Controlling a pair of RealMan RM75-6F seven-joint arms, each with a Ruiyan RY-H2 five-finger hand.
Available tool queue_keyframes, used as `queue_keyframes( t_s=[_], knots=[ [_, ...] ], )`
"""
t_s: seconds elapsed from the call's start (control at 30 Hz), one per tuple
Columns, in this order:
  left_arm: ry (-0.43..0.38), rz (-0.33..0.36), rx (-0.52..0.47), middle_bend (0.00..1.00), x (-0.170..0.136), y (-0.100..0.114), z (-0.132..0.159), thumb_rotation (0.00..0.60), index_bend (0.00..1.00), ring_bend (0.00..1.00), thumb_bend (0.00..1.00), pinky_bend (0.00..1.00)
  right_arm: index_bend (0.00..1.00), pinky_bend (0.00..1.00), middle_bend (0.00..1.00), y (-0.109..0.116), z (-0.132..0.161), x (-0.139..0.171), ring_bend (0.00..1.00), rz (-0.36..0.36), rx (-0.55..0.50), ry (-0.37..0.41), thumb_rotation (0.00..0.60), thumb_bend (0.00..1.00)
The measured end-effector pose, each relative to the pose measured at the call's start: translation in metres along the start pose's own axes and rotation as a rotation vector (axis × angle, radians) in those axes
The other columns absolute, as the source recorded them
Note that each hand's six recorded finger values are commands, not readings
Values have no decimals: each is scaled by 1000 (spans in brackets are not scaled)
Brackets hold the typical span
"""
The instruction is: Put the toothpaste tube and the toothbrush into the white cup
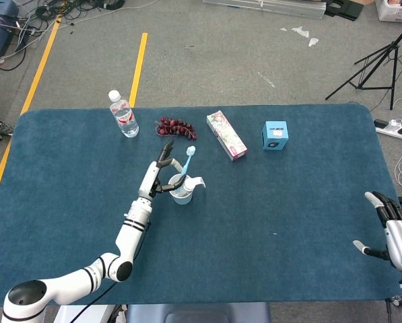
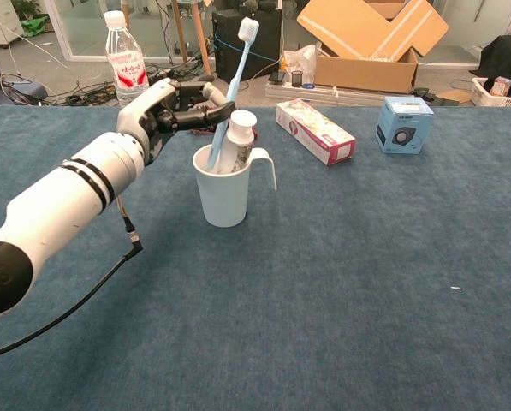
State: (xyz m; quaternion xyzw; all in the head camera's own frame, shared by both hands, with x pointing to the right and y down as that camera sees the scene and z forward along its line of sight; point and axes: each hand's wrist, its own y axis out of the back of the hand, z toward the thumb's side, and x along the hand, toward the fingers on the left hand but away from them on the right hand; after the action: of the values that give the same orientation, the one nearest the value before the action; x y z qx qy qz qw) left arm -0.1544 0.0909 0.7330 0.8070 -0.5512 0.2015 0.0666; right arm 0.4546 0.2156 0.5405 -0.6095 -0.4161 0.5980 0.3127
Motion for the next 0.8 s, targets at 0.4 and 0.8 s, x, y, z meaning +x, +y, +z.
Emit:
queue_keyframes(
  t_s=[0.4, 0.8],
  knots=[
    [2, -6, -1, 0, -1, 1, 0, 600, 501, 0, 224, 0, 145, 366, 131, 0, 0, 0, 114, 1, -1, 2, 600, 16],
    [0, 0, 6, 0, -4, 7, 2, 600, 444, 0, 187, 0, 145, 366, 131, 0, 0, 0, 114, 2, -1, 2, 600, 17]
  ],
)
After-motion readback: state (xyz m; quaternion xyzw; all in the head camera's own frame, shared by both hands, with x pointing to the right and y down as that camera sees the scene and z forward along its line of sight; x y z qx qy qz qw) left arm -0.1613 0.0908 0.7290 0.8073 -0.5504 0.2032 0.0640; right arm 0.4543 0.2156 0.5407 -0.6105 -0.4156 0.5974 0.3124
